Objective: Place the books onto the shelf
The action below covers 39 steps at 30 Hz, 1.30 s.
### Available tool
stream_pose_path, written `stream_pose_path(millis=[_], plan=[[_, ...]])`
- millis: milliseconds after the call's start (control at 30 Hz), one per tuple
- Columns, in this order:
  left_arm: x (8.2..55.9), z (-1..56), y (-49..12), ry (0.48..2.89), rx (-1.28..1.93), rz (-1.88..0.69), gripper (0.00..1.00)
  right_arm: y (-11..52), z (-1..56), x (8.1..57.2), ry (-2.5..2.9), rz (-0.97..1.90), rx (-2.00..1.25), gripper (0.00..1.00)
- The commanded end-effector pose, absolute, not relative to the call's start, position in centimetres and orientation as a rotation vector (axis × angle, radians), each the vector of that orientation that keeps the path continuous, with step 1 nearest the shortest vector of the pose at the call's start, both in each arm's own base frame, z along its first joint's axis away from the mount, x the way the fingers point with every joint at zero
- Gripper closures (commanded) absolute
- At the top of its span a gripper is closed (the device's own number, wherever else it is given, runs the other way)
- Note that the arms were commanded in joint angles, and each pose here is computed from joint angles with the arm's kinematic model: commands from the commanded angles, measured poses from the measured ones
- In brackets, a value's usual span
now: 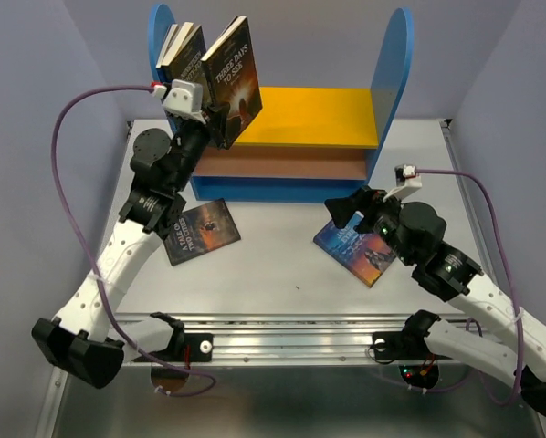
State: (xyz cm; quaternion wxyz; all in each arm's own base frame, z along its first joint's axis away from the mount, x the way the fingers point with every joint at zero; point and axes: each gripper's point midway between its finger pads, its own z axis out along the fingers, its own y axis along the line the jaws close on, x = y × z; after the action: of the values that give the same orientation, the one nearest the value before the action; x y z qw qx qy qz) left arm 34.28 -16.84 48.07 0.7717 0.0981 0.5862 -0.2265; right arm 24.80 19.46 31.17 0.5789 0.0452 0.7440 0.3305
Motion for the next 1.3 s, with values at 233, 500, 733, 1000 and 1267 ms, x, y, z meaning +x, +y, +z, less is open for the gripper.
stream_pose_path(millis=[233,500,733,1000,1267], plan=[[39.8,51.3,-13.5,1.160,0.150,-0.122,1.00,19.6,32.4,26.0,1.721,0.721,0.103,0.00],[42.8,47.4,-11.4,1.217,0.061,0.014,1.00,19.1,32.3,25.8,1.713,0.713,0.109,0.00],[43.9,44.2,-9.7,1.217,0.021,0.021,1.00,19.2,31.7,25.9,1.727,0.709,0.108,0.00],[44.5,42.2,-8.3,1.230,-0.037,0.024,1.00,19.1,31.9,25.8,1.718,0.710,0.105,0.00],[44.3,41.5,-7.1,1.258,-0.127,0.040,0.59,18.9,31.4,25.8,1.722,0.701,0.111,0.00]])
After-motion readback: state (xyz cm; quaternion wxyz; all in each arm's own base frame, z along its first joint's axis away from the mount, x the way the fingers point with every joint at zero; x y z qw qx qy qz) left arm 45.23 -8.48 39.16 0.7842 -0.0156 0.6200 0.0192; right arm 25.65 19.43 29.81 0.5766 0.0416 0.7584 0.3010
